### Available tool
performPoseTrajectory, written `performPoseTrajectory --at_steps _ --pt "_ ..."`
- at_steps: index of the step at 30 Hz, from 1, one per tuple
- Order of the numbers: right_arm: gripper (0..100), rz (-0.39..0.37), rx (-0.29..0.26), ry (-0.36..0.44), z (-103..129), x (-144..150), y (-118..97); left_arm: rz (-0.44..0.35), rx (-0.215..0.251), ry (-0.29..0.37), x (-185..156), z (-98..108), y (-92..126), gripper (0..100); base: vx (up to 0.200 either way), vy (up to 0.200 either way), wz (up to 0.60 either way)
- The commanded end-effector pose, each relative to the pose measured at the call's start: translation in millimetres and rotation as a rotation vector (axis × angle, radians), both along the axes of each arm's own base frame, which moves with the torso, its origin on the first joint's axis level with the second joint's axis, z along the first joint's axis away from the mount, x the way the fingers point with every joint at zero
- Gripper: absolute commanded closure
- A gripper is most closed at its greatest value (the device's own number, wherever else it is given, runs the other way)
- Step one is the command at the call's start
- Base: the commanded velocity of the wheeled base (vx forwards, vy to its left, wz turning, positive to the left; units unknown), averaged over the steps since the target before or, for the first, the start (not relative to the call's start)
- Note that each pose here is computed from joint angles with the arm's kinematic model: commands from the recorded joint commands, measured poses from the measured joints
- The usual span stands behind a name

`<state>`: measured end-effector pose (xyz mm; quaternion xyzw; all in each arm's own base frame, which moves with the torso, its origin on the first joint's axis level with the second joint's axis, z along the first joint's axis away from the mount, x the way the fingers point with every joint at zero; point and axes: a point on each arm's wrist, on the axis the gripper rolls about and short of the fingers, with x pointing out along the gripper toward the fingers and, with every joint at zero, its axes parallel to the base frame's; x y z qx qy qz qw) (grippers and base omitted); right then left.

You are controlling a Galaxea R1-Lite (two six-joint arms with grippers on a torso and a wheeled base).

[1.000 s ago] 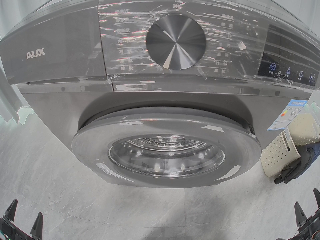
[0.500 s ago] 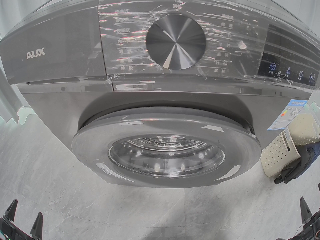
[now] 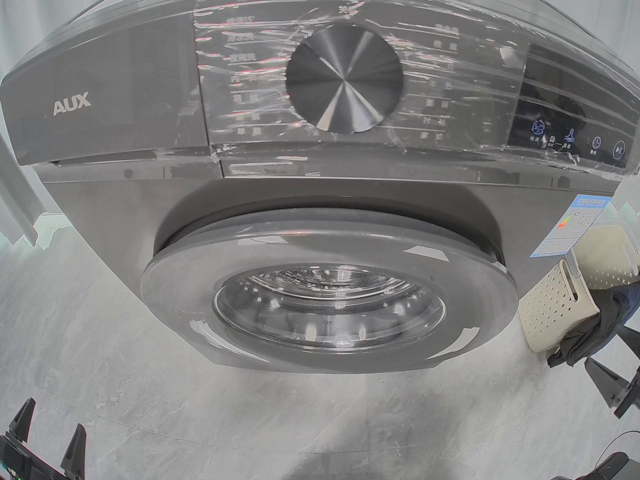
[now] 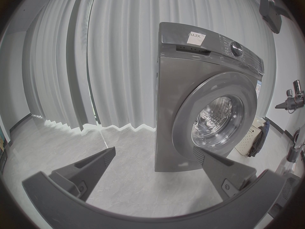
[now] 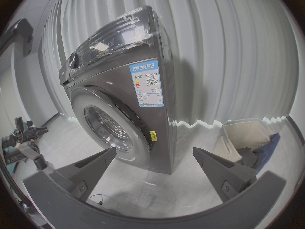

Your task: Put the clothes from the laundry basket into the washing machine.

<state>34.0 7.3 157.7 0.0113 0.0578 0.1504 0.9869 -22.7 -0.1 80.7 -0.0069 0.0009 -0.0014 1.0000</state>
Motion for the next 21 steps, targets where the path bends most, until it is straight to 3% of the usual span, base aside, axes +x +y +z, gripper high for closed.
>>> performPoseTrajectory --at_steps 1,9,21 --pt "0 0.225 0.04 0.205 2.5 76.8 28.7 0.0 0.002 0.0 -0.1 -5.3 0.0 0 0.0 0.0 0.0" --pt "0 0.277 0.13 0.227 3.0 89.3 71.2 -0.003 0.0 -0.002 -0.2 -4.9 -0.1 0 0.0 0.0 0.0" --pt "0 0.274 0.083 0.244 2.7 107.8 87.3 -0.003 0.0 -0.002 -0.2 -4.9 -0.1 0 0.0 0.0 0.0"
